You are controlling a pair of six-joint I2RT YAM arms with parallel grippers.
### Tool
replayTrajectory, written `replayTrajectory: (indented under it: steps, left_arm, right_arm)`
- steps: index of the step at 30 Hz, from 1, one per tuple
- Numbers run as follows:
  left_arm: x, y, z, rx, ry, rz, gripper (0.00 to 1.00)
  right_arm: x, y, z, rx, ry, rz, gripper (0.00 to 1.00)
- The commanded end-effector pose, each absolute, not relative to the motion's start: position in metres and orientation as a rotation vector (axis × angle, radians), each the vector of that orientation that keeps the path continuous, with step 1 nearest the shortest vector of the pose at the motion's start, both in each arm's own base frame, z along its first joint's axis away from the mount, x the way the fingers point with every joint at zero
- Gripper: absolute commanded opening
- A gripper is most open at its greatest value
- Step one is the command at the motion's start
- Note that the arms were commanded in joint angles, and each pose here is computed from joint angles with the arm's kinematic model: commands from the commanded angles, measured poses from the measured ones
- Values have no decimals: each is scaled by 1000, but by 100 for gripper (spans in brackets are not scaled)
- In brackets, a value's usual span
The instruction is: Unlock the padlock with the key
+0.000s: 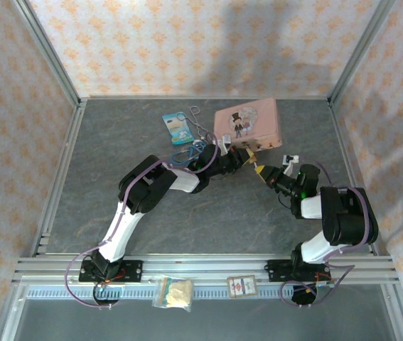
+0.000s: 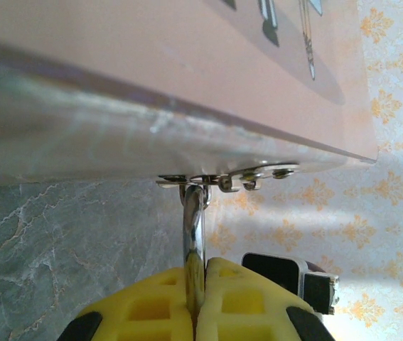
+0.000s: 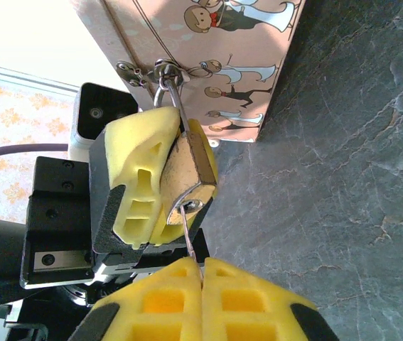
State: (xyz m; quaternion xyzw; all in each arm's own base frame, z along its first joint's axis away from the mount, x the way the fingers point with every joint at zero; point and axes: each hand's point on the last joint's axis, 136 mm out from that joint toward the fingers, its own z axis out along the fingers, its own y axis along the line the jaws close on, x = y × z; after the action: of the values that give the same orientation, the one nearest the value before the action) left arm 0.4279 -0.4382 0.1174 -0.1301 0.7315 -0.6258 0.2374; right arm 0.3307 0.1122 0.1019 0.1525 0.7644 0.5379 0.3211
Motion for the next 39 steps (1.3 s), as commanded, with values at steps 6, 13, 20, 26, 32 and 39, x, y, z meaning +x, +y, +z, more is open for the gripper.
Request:
replayTrajectory:
  steps: [6,13,20,26,32,39]
  left_arm:
    - [413,-448,188,-239,1826,-1858,0]
    - [411,-450,186,-237,1837,-1851,0]
    - [409,-451,184,-232,1837,-1852,0]
    - [406,-452,187,-219,1830,-1862,0]
    - [395,-451,194,-192,1808,-1914,0]
    - [379,-451,199,-147,1781,-1978,0]
  right_arm:
    - [343,112,119,344,1941,1434,0]
    - [342,115,128,324,1905,1484,0]
    - [336,119,133,299,1901,1512,0]
    - [337,118,132,301,1904,1511,0]
    - [348,117,136,311,1894,1509,0]
    - [358,115,134,376,1913,1533,0]
